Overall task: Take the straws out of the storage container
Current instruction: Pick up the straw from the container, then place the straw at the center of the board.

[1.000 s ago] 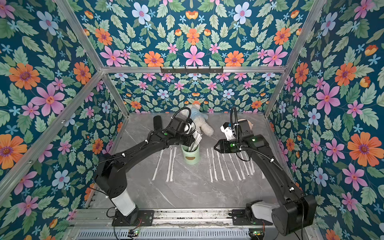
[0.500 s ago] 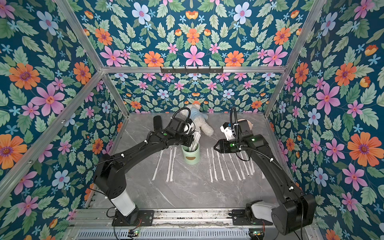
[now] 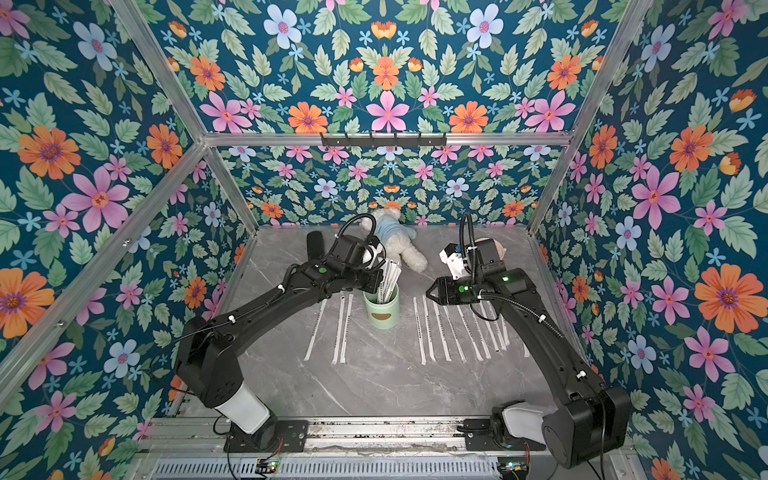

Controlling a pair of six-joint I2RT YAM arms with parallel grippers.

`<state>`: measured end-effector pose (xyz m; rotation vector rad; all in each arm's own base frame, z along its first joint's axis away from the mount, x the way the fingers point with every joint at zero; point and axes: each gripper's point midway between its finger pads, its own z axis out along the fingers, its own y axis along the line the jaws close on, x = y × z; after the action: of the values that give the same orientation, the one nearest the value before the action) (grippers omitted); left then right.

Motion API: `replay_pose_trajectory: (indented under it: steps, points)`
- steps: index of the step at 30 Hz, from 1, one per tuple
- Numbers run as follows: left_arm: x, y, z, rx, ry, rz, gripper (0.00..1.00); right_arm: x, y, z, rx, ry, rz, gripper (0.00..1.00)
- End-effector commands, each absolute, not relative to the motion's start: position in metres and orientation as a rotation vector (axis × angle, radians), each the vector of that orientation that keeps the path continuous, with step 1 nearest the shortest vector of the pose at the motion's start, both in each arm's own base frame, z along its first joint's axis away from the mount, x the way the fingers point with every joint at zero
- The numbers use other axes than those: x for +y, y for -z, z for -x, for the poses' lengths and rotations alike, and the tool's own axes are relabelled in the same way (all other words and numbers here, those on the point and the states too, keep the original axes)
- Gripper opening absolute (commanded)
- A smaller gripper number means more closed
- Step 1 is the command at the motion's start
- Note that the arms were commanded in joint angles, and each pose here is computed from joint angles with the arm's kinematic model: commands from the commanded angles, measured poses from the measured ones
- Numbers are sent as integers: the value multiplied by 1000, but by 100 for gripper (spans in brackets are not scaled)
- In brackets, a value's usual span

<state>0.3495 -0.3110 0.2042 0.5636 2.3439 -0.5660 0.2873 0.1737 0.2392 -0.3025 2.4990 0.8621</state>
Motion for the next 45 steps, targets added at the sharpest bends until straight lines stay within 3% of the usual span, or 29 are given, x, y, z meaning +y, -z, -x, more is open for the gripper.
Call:
replay_pose_trajectory:
  steps: [1,9,13,17,22,31,45]
  points:
    - [-304,-223,-353,2307,525,-537,7,176,-241,-289,2486,-876,309,52]
    - [-275,-314,-366,2186,376,-491,7,178,-244,-292,2483,-880,317,52]
    - [-235,-363,-374,2163,252,-417,8,178,-245,-292,2479,-881,320,52]
    - [-179,-371,-379,2266,143,-307,9,178,-244,-291,2479,-885,322,51]
    - [-128,-308,-381,2534,81,-168,9,180,-241,-291,2482,-900,320,52]
    - [-142,-172,-371,2936,165,-138,9,180,-238,-289,2495,-907,323,53]
    - [-143,-85,-369,3153,81,-178,10,178,-233,-286,2504,-897,320,54]
